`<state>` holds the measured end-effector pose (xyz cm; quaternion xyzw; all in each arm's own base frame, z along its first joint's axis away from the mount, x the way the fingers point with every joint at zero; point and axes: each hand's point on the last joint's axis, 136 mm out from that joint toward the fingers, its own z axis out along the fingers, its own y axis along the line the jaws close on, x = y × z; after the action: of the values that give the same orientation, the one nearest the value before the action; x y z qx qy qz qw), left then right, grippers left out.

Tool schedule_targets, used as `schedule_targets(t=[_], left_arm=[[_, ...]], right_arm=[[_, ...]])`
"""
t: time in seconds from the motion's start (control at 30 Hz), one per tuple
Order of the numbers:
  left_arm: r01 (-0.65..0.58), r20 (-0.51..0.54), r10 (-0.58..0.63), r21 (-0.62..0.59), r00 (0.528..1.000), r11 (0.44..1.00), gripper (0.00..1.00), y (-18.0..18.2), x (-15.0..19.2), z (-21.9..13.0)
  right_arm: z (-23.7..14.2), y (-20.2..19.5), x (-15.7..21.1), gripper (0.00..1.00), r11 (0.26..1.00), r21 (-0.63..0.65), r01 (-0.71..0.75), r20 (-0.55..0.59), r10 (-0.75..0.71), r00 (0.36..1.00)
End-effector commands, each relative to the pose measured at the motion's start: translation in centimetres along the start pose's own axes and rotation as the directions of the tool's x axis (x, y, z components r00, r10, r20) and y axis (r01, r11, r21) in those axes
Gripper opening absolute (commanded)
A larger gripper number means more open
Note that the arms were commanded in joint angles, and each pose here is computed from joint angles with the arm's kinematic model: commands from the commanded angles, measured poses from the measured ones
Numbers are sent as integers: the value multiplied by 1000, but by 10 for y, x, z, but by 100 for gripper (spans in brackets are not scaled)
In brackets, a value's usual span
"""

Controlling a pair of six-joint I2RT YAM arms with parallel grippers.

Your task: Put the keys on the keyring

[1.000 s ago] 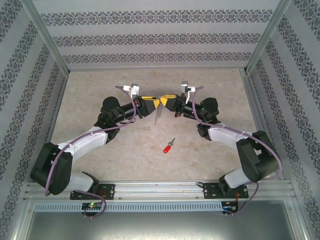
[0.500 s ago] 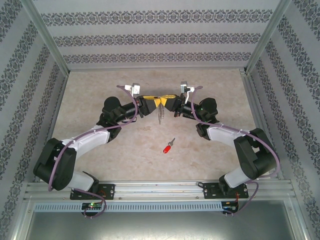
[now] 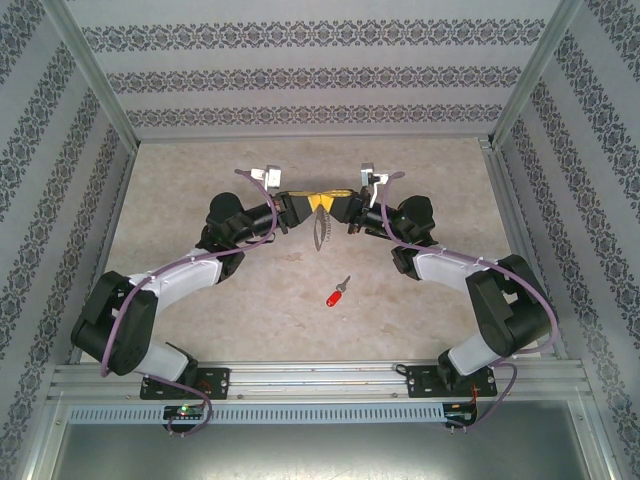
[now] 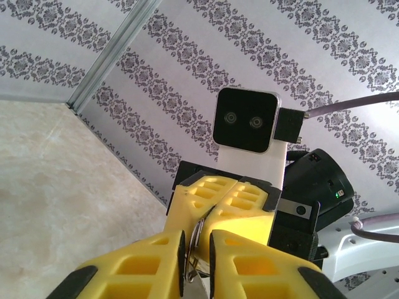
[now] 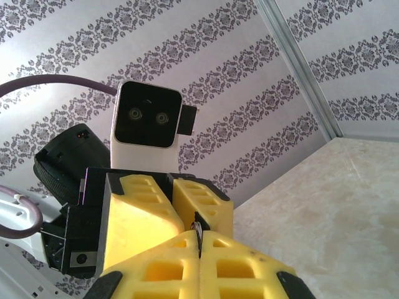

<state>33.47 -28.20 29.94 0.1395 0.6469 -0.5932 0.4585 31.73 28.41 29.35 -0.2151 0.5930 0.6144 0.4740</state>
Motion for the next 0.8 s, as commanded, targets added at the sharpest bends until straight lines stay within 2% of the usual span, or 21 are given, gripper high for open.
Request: schedule_targets(t=[0.0, 0.13, 0.2, 0.27, 0.37, 0.53, 0.77], left_arm=[[-61, 41, 58, 75, 998, 995, 12, -20, -18, 4], [-60, 25, 58, 79, 998, 995, 0, -19, -16, 5], [-63, 14, 62, 75, 998, 995, 0, -18, -13, 5], [-68, 1, 69, 73, 998, 995, 0, -17, -10, 4], [-95, -20, 96, 71, 995, 993, 0, -18, -6, 3], [-175, -58, 179, 67, 982, 982, 0, -18, 1, 0], [-347, -70, 354, 97, 932, 933, 0, -23, 10, -5]], right_arm=[[5, 17, -8, 0, 996, -66, 52, 15, -51, 999], [2, 16, -11, 0, 997, -61, 51, 18, -50, 999], [-3, 12, -15, 20, 998, -41, 42, 30, -41, 999], [-11, 8, -22, 34, 999, -15, 41, 51, -40, 998], [-32, -1, -33, 44, 998, 55, 21, 93, -26, 995], [-63, -20, -38, 47, 979, 200, -45, 131, 19, 991], [-83, -24, -13, 48, 948, 312, -60, 70, 40, 997]])
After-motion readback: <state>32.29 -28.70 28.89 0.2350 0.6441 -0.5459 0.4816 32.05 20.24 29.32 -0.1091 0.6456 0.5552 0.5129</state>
